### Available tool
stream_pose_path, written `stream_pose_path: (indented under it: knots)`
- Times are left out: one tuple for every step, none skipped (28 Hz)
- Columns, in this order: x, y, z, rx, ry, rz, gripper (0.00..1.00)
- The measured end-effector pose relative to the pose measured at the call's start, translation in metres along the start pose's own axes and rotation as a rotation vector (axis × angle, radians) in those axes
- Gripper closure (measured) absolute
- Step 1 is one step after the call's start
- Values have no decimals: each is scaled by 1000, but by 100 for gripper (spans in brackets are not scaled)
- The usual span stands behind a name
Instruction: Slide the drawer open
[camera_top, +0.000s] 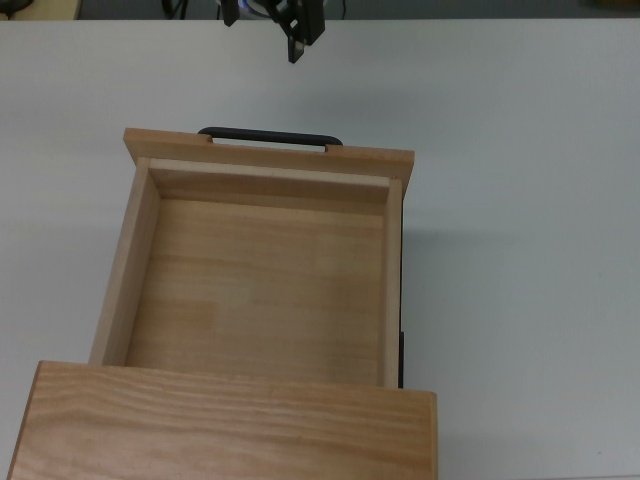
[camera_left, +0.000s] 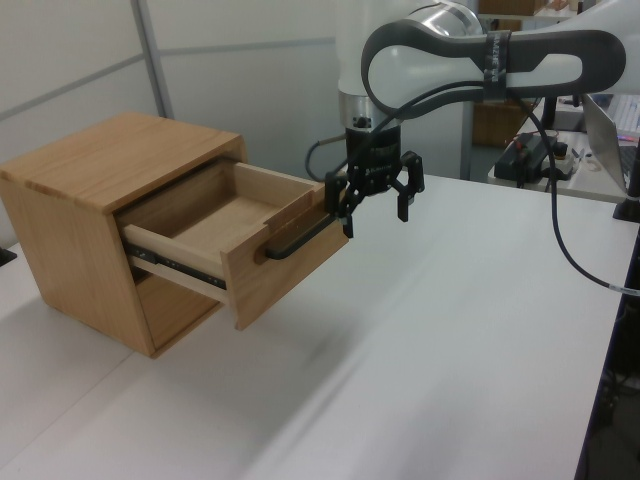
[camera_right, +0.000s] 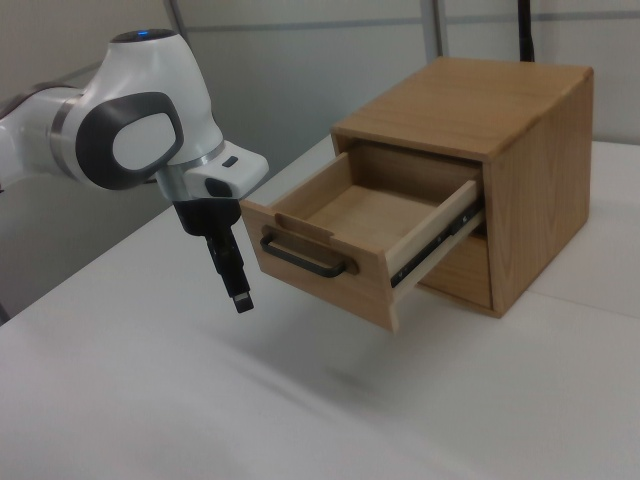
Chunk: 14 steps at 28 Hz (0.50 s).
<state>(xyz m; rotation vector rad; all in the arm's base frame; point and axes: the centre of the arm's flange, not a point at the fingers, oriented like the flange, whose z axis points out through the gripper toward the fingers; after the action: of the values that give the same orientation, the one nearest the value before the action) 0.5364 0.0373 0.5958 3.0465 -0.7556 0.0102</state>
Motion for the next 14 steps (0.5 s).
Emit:
stream_pose_path:
  knots:
    - [0,0,0,-2,-3,-44,0]
    - [0,0,1,-3,-5,-98,0]
    - [0,1,1,-4,-6,-127,0]
    - [0,1,1,-4,-6,-155,0]
    - [0,0,1,-4,-6,-179,0]
    - [0,0,1,-4,-7,-201,0]
    - [0,1,1,-5,-7,-229,0]
    - [0,1,1,-7,-6,-247,0]
    - [0,1,1,-11,-4,-273,0]
    - [1,2,1,-18,-1,-299,0]
    - [1,2,1,-25,1,-325,0]
    - [1,3,1,-32,4,-358,0]
    - [2,3,1,-36,5,-374,0]
    - [2,4,1,-39,6,-390,0]
